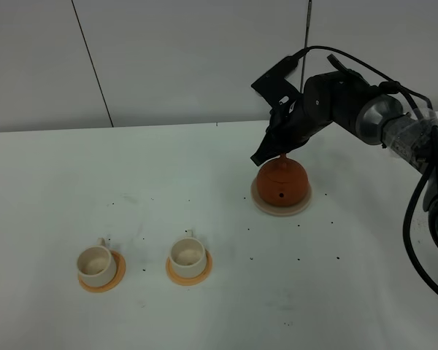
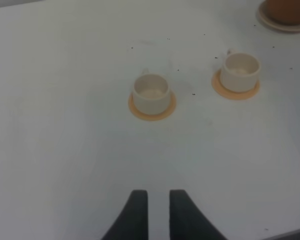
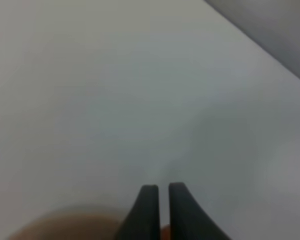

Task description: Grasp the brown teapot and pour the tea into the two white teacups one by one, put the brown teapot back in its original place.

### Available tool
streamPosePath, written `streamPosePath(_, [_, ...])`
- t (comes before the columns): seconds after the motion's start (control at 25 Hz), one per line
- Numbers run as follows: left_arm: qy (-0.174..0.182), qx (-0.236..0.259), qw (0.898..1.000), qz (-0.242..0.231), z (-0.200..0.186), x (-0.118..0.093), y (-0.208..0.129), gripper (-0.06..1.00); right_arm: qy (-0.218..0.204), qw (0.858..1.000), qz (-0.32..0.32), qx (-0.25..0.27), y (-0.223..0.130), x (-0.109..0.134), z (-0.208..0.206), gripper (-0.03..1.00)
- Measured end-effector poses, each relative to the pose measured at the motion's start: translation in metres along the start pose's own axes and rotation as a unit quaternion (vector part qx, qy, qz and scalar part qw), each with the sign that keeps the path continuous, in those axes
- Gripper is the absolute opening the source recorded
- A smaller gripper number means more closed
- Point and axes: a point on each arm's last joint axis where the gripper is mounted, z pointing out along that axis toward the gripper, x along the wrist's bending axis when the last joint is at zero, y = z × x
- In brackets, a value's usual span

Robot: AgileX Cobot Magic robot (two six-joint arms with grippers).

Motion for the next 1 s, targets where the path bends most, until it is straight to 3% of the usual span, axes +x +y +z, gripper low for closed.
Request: streamPosePath(1.0, [0.000,0.000,1.000,0.000,0.0000,0.0000,0.0000,0.17,-0.005,1.000,-0.013,0.012,-0.0023,-0.0009,0.0000,0.03])
